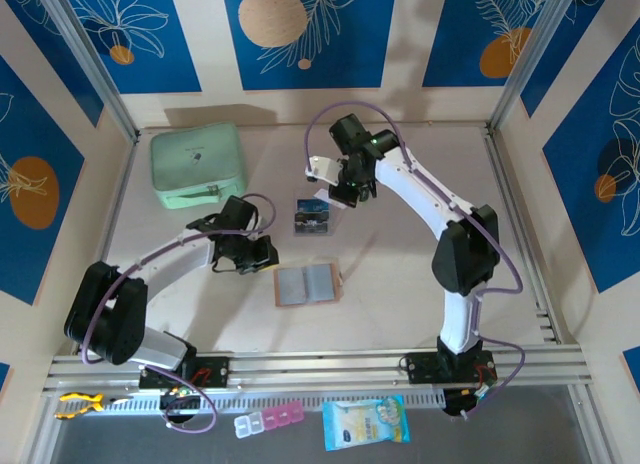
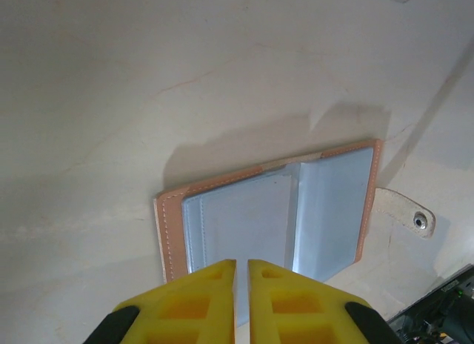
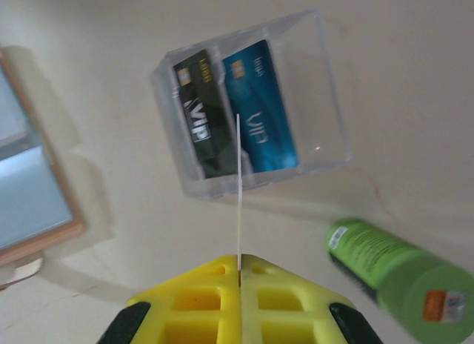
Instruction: Take the credit cards out of the card holder
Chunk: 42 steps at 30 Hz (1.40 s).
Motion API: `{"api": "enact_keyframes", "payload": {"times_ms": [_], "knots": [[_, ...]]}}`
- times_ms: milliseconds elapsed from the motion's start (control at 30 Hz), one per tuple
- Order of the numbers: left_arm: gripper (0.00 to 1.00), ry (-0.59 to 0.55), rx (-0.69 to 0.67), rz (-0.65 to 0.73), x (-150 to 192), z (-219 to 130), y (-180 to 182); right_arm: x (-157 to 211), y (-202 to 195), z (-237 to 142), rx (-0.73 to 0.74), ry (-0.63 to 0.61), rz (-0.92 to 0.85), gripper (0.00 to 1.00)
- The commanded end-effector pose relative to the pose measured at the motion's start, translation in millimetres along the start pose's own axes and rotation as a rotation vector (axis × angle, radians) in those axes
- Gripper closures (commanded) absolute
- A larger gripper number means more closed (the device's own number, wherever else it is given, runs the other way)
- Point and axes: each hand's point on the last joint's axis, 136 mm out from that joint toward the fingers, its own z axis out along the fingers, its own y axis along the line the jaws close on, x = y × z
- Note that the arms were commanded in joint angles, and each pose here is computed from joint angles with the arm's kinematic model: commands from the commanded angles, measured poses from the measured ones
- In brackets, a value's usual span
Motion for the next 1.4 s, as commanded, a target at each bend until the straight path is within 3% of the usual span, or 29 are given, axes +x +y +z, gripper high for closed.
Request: {"api": "enact_keyframes", "payload": {"times_ms": [0, 333, 900, 1000, 1167, 1367], "knots": [[0.88, -0.016, 0.014, -0.005, -6.2, -9.8, -3.1, -9.5, -1.0, 7.6, -0.078, -0.037, -0.051, 1.0], [0.88, -0.025, -0.005, -0.038, -8.7, -13.3, 5.2, -26.9, -36.7, 33.9, -0.082, -0.065, -0.064, 1.0], [0.88, -0.019, -0.03, -0.073, -7.5, -11.4, 13.1, -25.8, -44.1, 71.9, -0.094, -0.06, -0.084, 0.94], [0.88, -0.021, -0.029, -0.074, -8.3, -10.6, 13.0, -25.4, -45.1, 73.7, -0.091, -0.057, -0.085, 0.94], [0.88, -0.014, -0.026, -0.075, -7.9, -10.6, 11.8, -27.9, -53.5, 68.1, -0.05, -0.058, -0.077, 0.83], [0.87, -0.014, -0.017, -0.069, -8.2, -11.6, 9.5, -38.0, -69.8, 51.9, 0.034, -0.1, -0.022, 0.81]]}}
